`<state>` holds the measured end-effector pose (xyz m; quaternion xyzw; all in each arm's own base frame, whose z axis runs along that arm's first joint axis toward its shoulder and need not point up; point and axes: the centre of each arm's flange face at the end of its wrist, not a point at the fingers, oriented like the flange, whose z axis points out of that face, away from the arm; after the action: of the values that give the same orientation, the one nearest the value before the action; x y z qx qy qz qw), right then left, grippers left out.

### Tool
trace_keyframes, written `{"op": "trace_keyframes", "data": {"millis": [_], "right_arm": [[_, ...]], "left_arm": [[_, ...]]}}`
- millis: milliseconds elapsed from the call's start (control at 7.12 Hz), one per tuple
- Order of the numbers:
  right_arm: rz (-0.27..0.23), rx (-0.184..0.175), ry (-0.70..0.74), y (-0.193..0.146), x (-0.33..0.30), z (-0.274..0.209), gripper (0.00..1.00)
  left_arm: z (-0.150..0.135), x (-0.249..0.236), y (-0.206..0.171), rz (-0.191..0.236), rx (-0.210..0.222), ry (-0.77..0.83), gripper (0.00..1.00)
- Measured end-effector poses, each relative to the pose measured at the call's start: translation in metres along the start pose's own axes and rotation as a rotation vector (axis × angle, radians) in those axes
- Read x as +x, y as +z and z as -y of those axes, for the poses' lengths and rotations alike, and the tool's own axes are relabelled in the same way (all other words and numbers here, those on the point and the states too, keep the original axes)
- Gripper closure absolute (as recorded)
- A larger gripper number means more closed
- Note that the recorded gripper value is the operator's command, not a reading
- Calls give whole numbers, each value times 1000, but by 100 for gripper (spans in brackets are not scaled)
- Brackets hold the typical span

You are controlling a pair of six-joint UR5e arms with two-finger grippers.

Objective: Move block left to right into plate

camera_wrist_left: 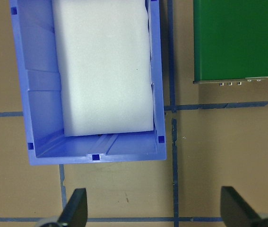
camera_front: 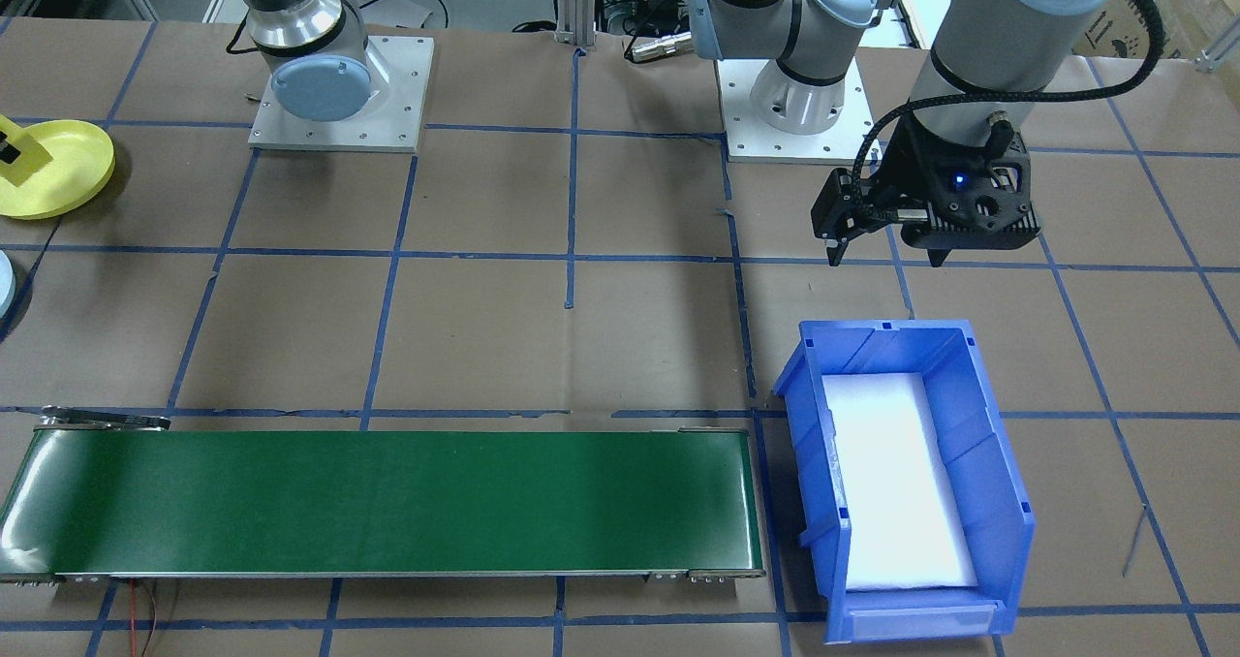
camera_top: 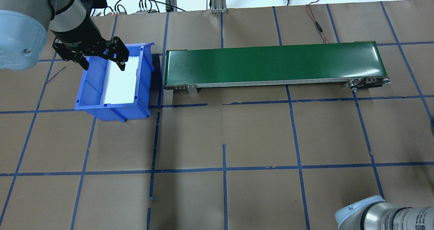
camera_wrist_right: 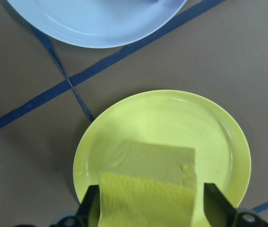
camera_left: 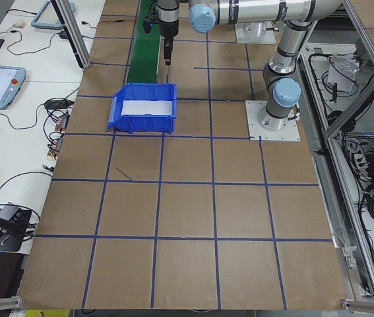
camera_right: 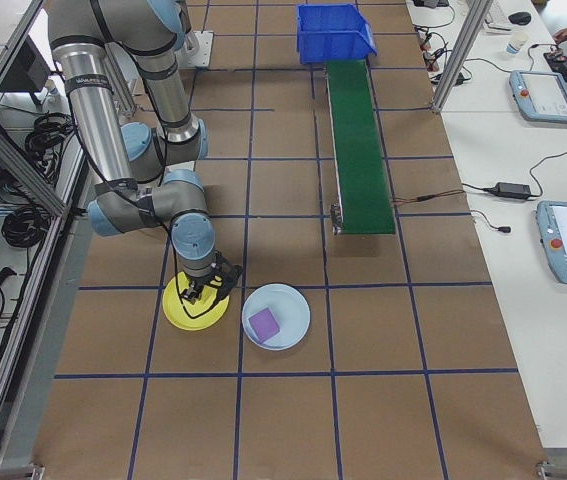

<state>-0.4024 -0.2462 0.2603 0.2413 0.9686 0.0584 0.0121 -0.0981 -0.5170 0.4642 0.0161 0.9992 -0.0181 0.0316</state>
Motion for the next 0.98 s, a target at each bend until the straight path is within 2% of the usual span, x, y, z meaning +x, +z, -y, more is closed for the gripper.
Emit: {"op": "trace_keyframes", "data": {"millis": [281, 421, 702, 842, 982], "right_arm": [[18, 26, 28, -4, -24, 15, 0], [32, 43, 9, -7, -64, 34, 0], [50, 96, -50, -33, -203, 78, 0], [70, 104, -90, -58, -276, 89, 0], [89, 84, -106, -83, -336, 88, 0]], "left_arm": [[0, -1, -1, 1, 2, -2, 0], [0, -1, 0, -1, 0, -3, 0], [-1, -2, -1, -1, 0, -6, 0], [-1, -2, -1, -1, 0, -7, 0], [-1, -3, 0, -2, 0, -8, 0]]}}
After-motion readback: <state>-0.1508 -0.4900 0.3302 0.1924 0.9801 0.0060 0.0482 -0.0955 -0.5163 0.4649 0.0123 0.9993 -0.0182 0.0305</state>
